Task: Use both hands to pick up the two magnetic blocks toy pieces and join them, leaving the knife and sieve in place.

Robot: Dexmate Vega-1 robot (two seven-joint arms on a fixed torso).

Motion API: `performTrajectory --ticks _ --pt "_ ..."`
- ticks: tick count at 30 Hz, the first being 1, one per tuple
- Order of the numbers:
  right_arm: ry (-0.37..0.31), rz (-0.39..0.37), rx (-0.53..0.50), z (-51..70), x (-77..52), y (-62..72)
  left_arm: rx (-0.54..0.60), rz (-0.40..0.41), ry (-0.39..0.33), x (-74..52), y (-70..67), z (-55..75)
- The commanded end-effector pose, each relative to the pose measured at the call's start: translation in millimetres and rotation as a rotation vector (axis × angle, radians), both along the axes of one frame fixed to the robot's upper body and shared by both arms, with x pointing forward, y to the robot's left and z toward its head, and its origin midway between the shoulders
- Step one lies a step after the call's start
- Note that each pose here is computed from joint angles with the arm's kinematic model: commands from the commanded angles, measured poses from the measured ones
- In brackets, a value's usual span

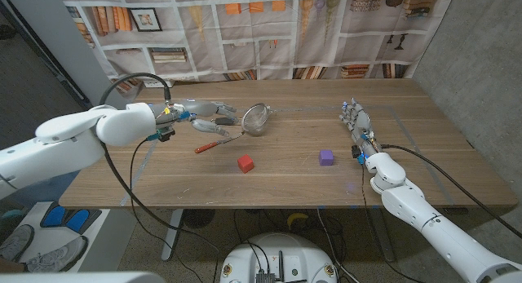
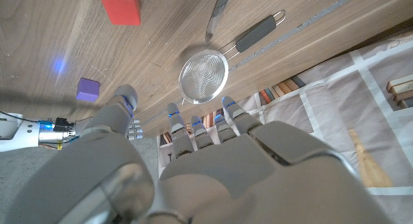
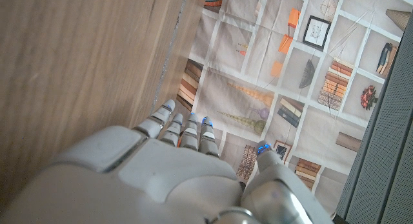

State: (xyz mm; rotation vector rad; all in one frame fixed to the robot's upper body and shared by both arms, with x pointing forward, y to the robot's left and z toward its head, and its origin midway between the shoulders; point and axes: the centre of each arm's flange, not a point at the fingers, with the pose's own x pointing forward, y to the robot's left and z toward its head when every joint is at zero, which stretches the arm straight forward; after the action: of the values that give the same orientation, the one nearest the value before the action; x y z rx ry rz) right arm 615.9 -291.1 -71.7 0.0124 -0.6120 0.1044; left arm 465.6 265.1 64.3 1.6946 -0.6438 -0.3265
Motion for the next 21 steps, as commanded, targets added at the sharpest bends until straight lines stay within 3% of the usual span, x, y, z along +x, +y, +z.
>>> performTrajectory --ticks 1,12,21 --pt "-0.002 0.001 0.015 -3.2 -4.4 -6.3 0.211 -0.015 -0.065 6.0 -14.2 3.1" --pt "0.004 -0.005 0.021 -5.7 -4.4 -8.6 0.409 -0.029 -0.145 7.7 -31.1 -2.5" --pt "0.009 -0.012 0.027 -7.8 -4.0 -11.0 0.447 -0.018 -0.161 11.2 -39.9 -11.2"
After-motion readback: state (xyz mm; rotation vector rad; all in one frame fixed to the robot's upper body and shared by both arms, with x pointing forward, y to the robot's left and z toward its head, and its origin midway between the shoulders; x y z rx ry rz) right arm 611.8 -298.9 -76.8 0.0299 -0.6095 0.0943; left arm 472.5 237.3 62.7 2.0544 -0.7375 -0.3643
